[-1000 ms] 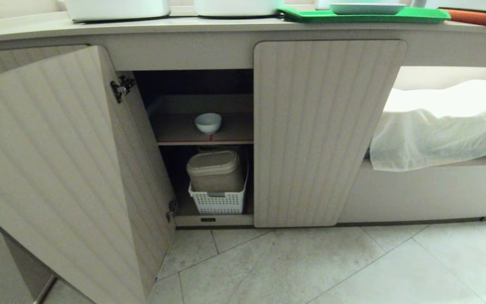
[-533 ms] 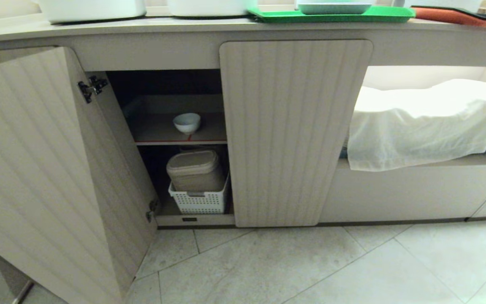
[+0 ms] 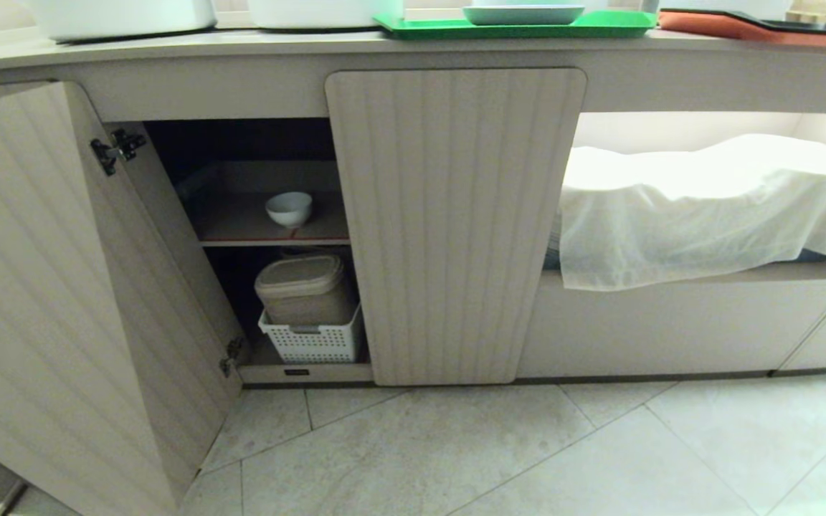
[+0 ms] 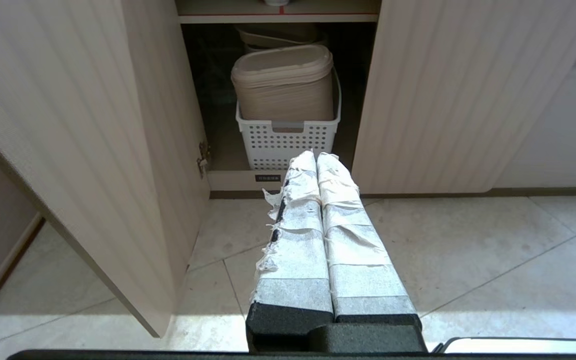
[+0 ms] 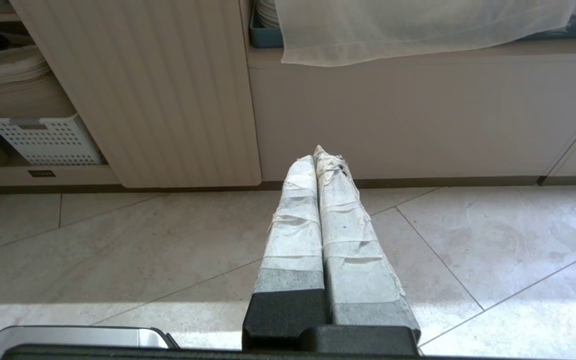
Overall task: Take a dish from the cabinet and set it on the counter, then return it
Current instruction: Take the bowl from the cabinet
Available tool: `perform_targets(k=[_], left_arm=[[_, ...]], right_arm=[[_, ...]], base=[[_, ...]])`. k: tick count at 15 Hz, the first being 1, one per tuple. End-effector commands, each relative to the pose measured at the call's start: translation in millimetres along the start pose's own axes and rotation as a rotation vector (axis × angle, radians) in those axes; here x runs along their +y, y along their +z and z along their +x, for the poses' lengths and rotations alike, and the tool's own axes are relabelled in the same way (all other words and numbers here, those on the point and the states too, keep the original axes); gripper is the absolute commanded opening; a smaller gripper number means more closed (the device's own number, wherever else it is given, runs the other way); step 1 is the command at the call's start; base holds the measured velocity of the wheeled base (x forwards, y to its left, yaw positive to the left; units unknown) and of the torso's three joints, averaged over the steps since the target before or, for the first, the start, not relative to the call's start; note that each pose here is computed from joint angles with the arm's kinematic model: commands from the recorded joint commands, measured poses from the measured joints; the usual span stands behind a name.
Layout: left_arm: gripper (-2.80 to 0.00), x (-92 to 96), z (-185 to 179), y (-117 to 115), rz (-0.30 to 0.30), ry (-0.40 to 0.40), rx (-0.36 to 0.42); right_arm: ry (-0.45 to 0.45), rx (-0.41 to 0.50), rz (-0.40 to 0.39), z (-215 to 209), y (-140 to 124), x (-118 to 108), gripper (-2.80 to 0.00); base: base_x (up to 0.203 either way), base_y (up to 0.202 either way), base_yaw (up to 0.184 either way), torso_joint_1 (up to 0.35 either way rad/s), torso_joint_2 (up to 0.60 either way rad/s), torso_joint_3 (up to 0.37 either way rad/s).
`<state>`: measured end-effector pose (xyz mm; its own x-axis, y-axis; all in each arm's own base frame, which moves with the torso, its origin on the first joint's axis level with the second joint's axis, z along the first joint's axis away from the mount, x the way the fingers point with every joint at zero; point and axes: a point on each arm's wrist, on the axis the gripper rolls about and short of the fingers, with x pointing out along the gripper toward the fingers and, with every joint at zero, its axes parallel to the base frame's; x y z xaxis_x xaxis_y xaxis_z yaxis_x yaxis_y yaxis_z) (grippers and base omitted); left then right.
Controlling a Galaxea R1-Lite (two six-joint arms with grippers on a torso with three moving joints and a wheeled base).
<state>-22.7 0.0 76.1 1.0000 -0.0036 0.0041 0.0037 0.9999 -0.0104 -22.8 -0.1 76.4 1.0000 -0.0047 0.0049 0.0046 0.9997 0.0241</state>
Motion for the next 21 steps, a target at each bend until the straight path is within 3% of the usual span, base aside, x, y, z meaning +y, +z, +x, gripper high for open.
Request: perform_targets(k=[1, 12, 21], left_arm=[[-2.8, -0.1, 0.0, 0.1, 0.0, -0.001, -0.001], [-2.8, 0.0, 0.0, -0.1, 0.003, 0.004, 0.001], [-2.8, 0.1, 0.0, -0.1, 0.003, 0.007, 0.001]], right_arm=[[0.002, 0.0, 0.001, 0.0, 0.1, 0.0, -2.8], [0.002, 0.0, 0.001, 0.0, 0.0, 0.0, -2.8], [0.002, 0.0, 0.001, 0.0, 0.0, 0.0, -2.8]], base=[[0.0, 0.0, 0.0, 0.0, 0.0, 0.0], [0.0, 0.0, 0.0, 0.0, 0.0, 0.0], [0.186, 0.0, 0.0, 0.003, 0.0, 0.003]])
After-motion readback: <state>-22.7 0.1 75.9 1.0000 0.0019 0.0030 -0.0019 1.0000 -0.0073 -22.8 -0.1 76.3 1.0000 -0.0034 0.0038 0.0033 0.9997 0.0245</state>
